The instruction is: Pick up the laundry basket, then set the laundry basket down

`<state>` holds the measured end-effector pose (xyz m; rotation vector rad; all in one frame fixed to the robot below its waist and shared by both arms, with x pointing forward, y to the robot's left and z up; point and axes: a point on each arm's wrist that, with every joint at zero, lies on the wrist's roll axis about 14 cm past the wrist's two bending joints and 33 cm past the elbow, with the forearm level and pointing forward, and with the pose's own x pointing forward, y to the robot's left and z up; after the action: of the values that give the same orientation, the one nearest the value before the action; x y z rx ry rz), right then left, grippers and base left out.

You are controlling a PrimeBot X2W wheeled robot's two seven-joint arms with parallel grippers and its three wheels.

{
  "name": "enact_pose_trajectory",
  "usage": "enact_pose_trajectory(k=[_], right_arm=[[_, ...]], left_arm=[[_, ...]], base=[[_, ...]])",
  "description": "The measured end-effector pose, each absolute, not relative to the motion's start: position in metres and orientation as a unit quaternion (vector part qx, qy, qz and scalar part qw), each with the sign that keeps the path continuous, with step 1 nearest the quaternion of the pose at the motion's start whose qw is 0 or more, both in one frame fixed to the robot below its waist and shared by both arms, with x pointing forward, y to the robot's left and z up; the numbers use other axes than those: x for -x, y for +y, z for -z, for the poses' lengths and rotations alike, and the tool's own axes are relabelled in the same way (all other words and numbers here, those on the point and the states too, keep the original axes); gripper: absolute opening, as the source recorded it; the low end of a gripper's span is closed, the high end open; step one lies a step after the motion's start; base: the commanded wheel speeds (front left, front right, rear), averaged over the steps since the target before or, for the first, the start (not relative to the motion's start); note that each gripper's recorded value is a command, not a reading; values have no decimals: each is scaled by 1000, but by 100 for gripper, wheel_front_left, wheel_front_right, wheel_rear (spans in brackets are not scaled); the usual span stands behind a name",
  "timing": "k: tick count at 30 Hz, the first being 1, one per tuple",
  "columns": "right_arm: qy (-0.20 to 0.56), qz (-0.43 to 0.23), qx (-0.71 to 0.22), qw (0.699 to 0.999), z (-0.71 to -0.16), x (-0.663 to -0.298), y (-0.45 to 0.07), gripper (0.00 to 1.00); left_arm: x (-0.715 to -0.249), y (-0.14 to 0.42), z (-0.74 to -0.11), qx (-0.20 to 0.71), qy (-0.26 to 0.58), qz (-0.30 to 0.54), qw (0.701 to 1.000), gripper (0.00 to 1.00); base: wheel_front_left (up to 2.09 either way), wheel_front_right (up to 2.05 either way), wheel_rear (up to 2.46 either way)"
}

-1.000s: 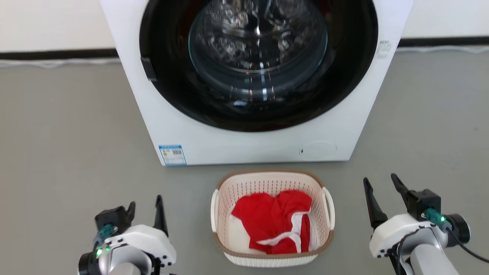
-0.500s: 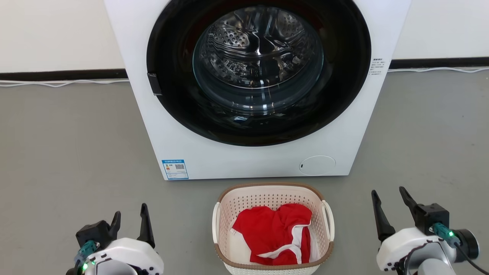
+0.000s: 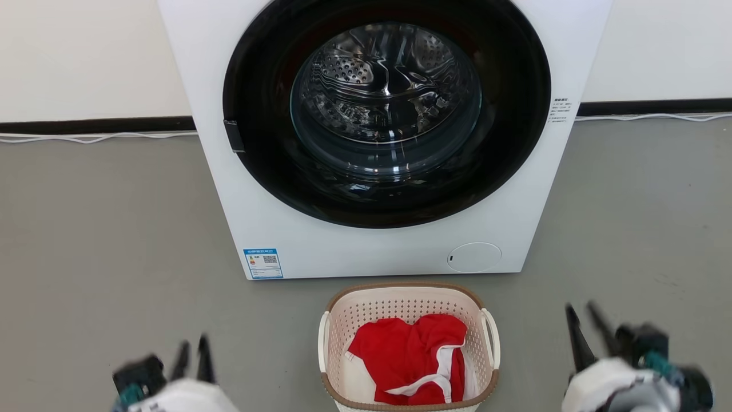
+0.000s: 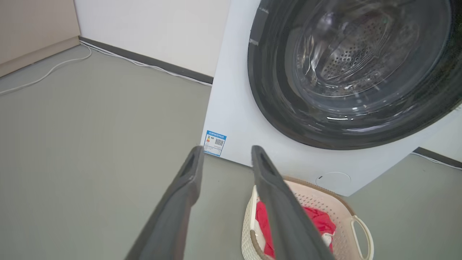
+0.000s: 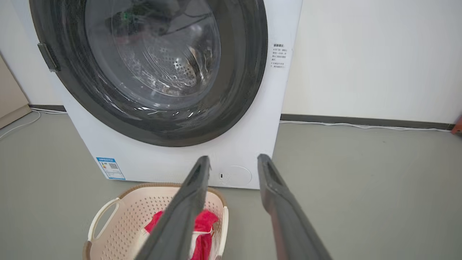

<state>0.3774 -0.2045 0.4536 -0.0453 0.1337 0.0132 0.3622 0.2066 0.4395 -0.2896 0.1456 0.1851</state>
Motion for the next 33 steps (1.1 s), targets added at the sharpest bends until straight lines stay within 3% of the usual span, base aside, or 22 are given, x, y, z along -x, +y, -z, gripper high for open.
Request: enact_pose_trajectory(k=[6,33], right_arm=[[135,-3,0,991,-409,-347,-199,0],[111,50,-163,979,-425,-358,-210,0]], left_arm=[[-331,205,-398,153,138,-106,973,0],[-341,205,-406,288,130,-123,941,0]], base=[[0,0,0],[0,0,0]])
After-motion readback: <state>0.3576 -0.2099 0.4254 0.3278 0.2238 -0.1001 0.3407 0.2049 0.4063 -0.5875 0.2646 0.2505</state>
